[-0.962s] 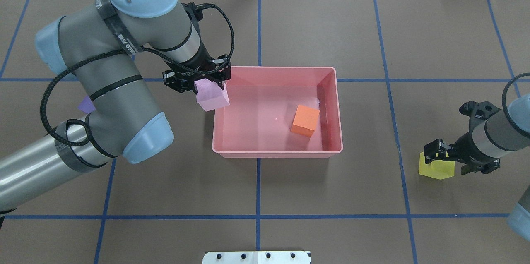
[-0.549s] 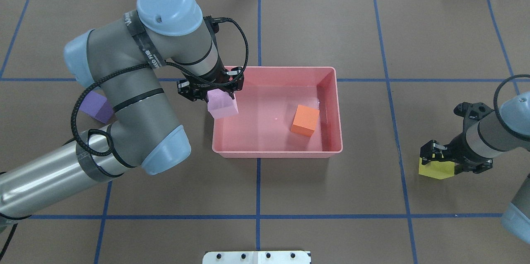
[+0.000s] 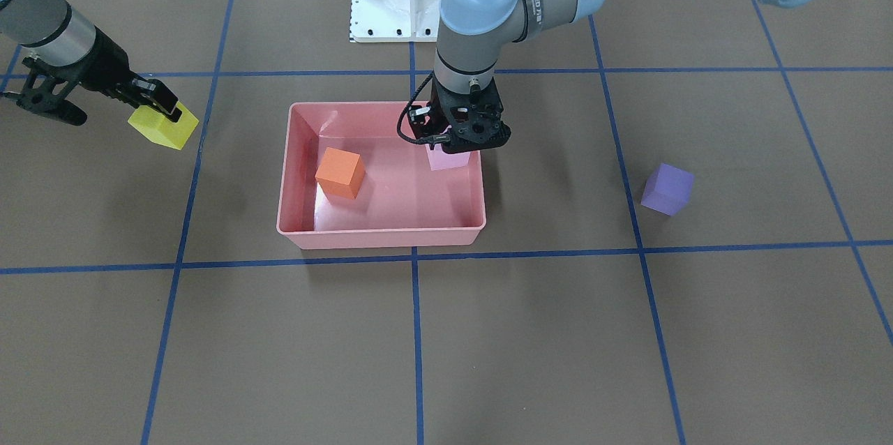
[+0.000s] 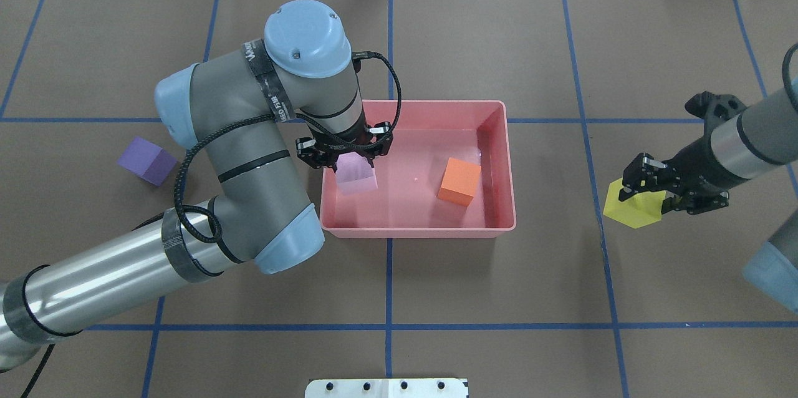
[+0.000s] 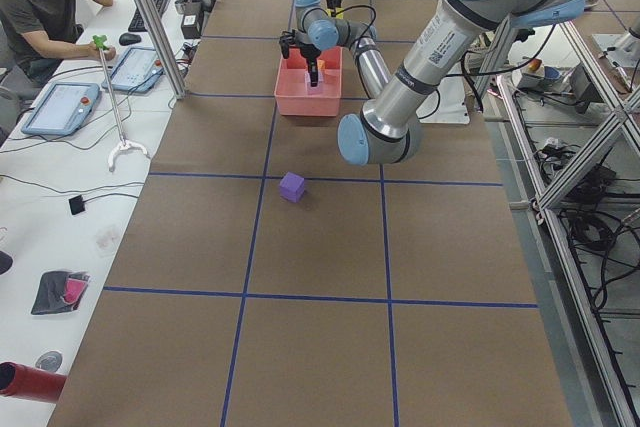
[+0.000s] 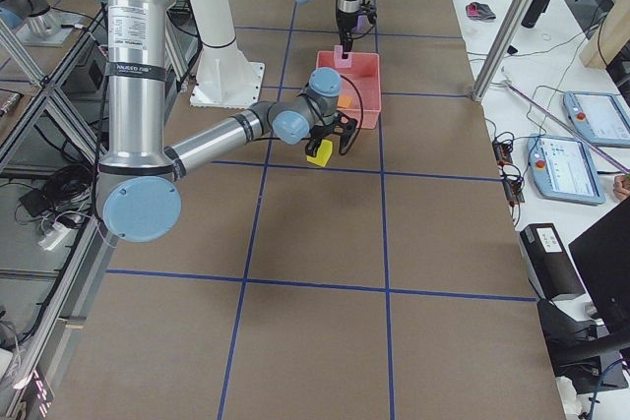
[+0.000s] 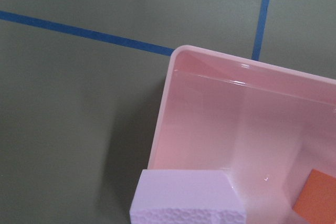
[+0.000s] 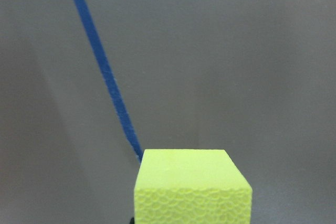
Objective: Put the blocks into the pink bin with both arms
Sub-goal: 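Release the pink cube in the bin while the right gripper lowers the yellow cube in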
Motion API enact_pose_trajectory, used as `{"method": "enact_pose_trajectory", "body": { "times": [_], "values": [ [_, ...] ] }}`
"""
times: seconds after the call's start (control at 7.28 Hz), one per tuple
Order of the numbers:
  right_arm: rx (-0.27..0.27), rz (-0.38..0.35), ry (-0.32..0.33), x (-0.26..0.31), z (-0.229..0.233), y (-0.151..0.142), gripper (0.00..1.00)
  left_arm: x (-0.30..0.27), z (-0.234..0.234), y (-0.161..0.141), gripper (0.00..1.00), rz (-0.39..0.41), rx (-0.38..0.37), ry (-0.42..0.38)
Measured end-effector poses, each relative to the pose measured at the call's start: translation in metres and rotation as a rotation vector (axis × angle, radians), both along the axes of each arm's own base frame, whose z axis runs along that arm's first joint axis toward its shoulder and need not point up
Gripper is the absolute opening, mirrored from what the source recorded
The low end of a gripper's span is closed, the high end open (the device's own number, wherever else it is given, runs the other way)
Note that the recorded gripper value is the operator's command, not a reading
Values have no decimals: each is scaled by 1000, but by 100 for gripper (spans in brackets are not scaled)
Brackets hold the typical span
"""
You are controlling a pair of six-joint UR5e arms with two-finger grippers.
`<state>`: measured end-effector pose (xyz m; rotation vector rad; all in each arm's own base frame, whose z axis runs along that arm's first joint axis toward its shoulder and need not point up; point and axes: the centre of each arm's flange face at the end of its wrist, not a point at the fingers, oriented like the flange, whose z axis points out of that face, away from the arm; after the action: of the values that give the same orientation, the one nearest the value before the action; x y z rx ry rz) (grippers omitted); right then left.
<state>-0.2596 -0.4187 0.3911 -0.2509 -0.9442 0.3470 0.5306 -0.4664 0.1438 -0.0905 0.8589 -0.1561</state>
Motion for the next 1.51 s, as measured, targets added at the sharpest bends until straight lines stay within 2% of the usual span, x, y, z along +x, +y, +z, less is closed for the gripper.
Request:
{"method": "enact_pose_trajectory", "body": {
  "times": [0.14,0.27,0.41,0.55,0.82,1.24,1.51],
  "values": [
    [-27,15,-9,-10,-63,-34,0,11,7,-1,10,8,2,4],
    [-46,22,12,-31,-118,-51,0,22,15,-3,39,13,5,11],
    [-59,26,30,-56,-151,-53,0,29,21,-4,89,18,7,14],
    [-70,33,35,-85,-170,-49,0,32,23,-4,99,20,8,15],
    [-82,63,27,-141,-194,-32,0,15,13,-9,99,5,21,40],
    [-83,88,38,-209,-215,2,0,-68,2,-20,99,-18,35,62],
    [-70,91,34,-249,-214,21,0,-140,67,-16,99,42,103,30]
  ]
}}
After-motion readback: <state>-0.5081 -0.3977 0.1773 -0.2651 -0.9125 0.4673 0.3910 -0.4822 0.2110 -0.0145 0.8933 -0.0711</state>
